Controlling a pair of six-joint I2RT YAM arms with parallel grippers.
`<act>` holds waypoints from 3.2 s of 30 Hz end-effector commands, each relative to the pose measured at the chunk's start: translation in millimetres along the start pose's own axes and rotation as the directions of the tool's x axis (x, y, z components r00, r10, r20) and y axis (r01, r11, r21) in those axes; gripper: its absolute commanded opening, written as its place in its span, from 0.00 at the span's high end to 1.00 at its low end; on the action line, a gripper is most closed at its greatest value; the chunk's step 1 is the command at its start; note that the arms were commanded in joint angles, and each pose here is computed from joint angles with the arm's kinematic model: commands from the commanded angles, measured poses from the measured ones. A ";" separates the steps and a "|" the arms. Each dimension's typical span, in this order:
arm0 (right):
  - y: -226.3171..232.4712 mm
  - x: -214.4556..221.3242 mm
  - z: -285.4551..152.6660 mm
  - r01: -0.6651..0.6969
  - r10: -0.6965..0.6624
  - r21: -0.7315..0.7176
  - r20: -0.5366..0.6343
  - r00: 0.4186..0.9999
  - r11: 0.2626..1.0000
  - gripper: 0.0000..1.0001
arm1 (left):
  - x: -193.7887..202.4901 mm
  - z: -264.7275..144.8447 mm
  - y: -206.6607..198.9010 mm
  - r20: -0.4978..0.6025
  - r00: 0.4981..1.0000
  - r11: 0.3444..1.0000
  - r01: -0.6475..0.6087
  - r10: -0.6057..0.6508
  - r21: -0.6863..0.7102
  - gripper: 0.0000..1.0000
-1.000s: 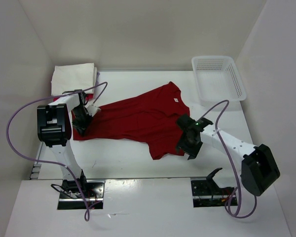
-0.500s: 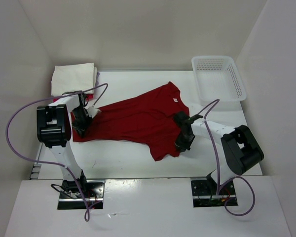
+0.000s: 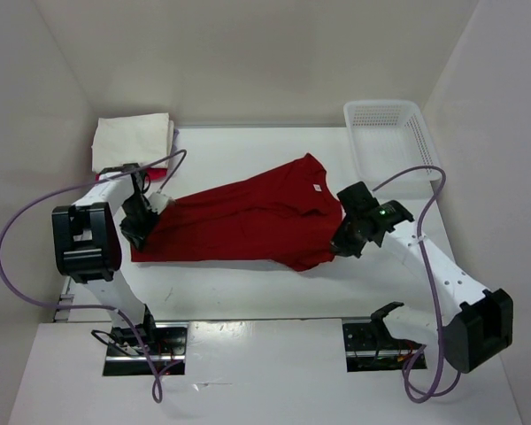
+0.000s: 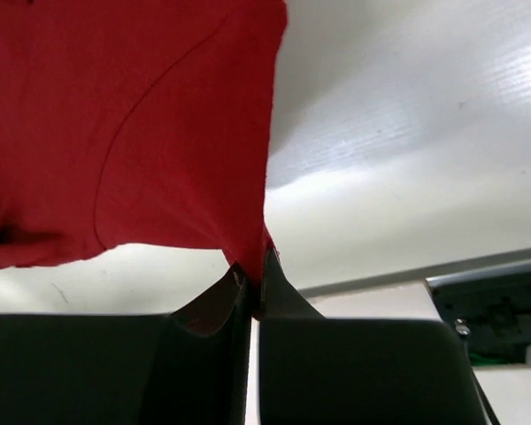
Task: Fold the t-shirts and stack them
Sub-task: Grap the side of the flattened tshirt closest away from the robot with both arms
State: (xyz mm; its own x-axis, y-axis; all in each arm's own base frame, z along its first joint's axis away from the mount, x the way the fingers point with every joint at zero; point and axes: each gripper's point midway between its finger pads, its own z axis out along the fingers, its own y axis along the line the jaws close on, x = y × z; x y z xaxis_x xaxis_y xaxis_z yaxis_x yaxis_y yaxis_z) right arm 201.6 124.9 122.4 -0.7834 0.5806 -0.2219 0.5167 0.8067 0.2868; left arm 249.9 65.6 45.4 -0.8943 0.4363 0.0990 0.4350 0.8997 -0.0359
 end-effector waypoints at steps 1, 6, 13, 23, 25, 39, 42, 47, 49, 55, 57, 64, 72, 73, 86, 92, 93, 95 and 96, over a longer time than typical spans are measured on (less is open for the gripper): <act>-18.3 13.2 -5.0 0.058 -0.052 0.072 -0.079 0.995 0.996 1.00 | 16.5 -16.3 -6.0 -0.014 1.000 1.000 -0.011 0.011 -0.003 0.73; 2.4 4.3 6.2 0.118 -0.114 0.036 -0.089 0.990 0.992 1.00 | 25.7 -8.4 -13.4 -0.046 0.999 1.000 0.006 -0.006 0.018 0.71; 64.5 -38.6 9.0 0.229 -0.230 -0.048 -0.008 0.973 0.972 1.00 | 12.7 -25.8 -21.0 0.051 0.999 0.995 0.001 -0.006 0.096 0.74; 93.5 -58.3 39.7 0.304 -0.307 -0.060 -0.038 0.951 0.951 1.00 | -3.3 -76.3 -9.0 0.247 0.905 0.937 -0.318 0.346 -0.148 0.44; 91.6 -55.3 47.5 0.304 -0.308 -0.073 -0.060 0.950 0.950 1.00 | 8.7 -76.9 -8.0 0.157 0.871 0.874 -0.425 0.466 -0.236 0.35; 72.8 -51.4 72.5 0.236 -0.251 -0.120 -0.135 0.958 0.964 1.00 | -12.3 -13.6 -33.0 -0.187 0.507 0.440 -0.843 0.841 -0.309 0.32; 68.2 -56.5 74.5 0.233 -0.248 -0.123 -0.134 0.959 0.965 1.00 | -11.9 -6.3 -27.0 -0.231 0.506 0.440 -0.852 0.831 -0.285 0.42; 58.4 -70.1 77.9 0.194 -0.208 -0.112 -0.135 0.969 0.975 1.00 | 5.4 13.7 -35.4 -0.278 0.458 0.412 -0.887 0.844 -0.209 0.42; 54.8 -72.9 80.8 0.191 -0.205 -0.104 -0.139 0.969 0.976 1.00 | 11.1 19.1 -39.7 -0.289 0.436 0.400 -0.900 0.852 -0.175 0.43; 50.6 -78.8 81.0 0.183 -0.195 -0.100 -0.133 0.972 0.978 1.00 | 31.0 18.9 -44.6 -0.303 0.397 0.387 -0.917 0.867 -0.095 0.46; 48.9 -81.4 81.1 0.175 -0.186 -0.097 -0.131 0.974 0.980 1.00 | 36.6 25.9 -39.2 -0.342 0.374 0.365 -0.926 0.862 -0.093 0.46; 47.7 -79.8 80.6 0.165 -0.176 -0.090 -0.139 0.974 0.982 1.00 | 30.5 43.8 -27.6 -0.381 0.463 0.461 -0.881 0.800 -0.104 0.51; 49.3 -78.5 80.0 0.154 -0.168 -0.098 -0.146 0.975 0.983 1.00 | 21.2 41.1 -24.4 -0.362 0.524 0.504 -0.850 0.771 -0.157 0.82; 47.7 -77.0 79.6 0.153 -0.166 -0.092 -0.154 0.974 0.984 1.00 | 23.8 41.2 -25.2 -0.362 0.535 0.517 -0.842 0.763 -0.154 0.86; 49.1 -80.8 73.1 0.166 -0.177 -0.096 -0.132 0.975 0.982 1.00 | 25.5 8.8 -41.7 -0.209 0.668 0.649 -0.744 0.715 -0.158 1.00; 58.7 -90.4 63.3 0.193 -0.205 -0.117 -0.105 0.973 0.974 1.00 | 17.7 -5.4 -36.5 -0.099 0.760 0.742 -0.649 0.642 -0.168 1.00; 60.0 -93.8 64.2 0.194 -0.205 -0.111 -0.097 0.974 0.975 1.00 | 14.8 -13.3 -28.8 -0.073 0.791 0.772 -0.609 0.607 -0.185 1.00; 66.0 -102.4 59.0 0.220 -0.230 -0.115 -0.076 0.970 0.969 1.00 | 10.7 -19.5 -21.6 -0.031 0.816 0.797 -0.571 0.577 -0.196 1.00; 69.0 -105.3 60.6 0.221 -0.230 -0.116 -0.075 0.970 0.968 1.00 | 12.6 -21.9 -18.9 -0.019 0.832 0.815 -0.547 0.554 -0.191 1.00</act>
State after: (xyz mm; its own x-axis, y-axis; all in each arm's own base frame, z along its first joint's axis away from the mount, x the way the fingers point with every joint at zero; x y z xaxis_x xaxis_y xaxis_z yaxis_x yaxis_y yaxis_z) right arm 318.1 129.2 89.6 -0.9111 0.3887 -0.1376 0.3283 0.8857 0.3283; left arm 228.9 54.9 54.7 -0.4286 0.8891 0.1606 0.9031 0.4163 0.1050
